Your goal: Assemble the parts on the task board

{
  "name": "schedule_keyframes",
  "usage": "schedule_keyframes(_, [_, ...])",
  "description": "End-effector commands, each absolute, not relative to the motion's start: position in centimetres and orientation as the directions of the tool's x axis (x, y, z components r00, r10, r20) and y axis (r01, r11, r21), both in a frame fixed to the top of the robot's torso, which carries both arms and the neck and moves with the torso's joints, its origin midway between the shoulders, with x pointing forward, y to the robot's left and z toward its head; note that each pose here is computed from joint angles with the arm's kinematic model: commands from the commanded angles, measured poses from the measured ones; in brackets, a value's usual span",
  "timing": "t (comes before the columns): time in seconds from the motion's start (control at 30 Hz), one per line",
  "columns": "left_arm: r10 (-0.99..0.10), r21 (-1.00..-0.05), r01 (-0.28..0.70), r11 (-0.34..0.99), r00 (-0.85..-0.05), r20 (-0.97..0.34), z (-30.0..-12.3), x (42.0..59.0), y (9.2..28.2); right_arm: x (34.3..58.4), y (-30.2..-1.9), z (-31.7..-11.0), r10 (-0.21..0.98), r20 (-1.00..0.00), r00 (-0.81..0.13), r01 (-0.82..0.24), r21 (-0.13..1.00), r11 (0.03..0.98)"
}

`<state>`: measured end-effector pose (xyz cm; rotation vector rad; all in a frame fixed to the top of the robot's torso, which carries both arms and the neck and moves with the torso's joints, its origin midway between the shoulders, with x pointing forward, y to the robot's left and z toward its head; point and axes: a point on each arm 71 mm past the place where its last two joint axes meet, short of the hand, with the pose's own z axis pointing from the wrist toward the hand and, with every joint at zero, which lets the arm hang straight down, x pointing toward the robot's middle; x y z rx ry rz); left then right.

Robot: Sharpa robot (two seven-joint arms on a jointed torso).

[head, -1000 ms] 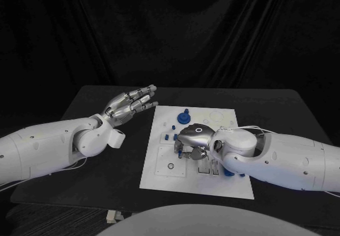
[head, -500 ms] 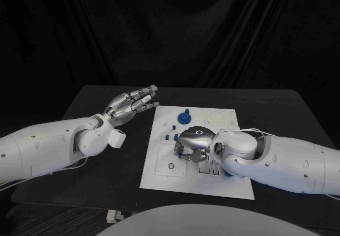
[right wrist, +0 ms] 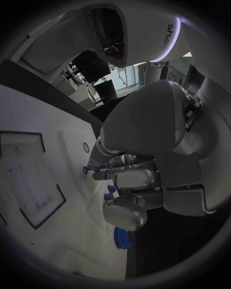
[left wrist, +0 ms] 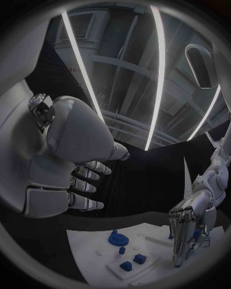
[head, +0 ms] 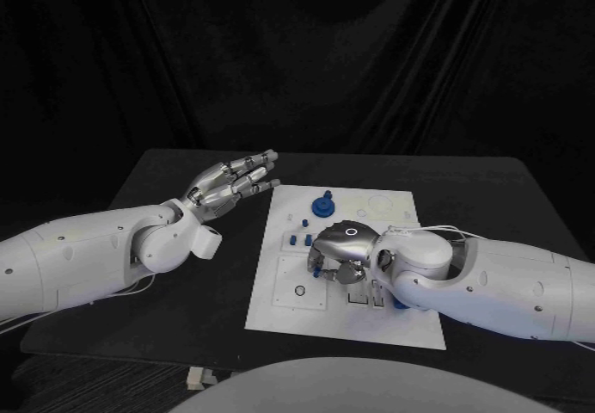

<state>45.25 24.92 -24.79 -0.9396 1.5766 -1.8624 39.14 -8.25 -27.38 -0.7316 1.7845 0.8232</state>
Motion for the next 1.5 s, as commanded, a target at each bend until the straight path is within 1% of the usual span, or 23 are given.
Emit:
schedule_keyframes(0.03, [-0.751, -0.978, -0.051, -0.202, -0.633, 0.188, -24.78, 45.18, 24.73, 39.05, -8.43, -27.65, -0.112, -0.939, -0.324, -0.779, 0.198, 0.595])
schedule_keyframes(1.23, [-0.748, -0.979, -0.063, -0.196, -0.636, 0.191, -25.00, 45.25, 24.63, 39.01, -8.19, -27.76, -0.126, -0.935, -0.331, -0.785, 0.199, 0.586])
schedule_keyframes(1.5, [-0.749, -0.979, -0.065, -0.193, -0.635, 0.190, -25.05, 45.29, 24.69, 39.12, -8.47, -27.60, -0.102, -0.943, -0.317, -0.785, 0.201, 0.586])
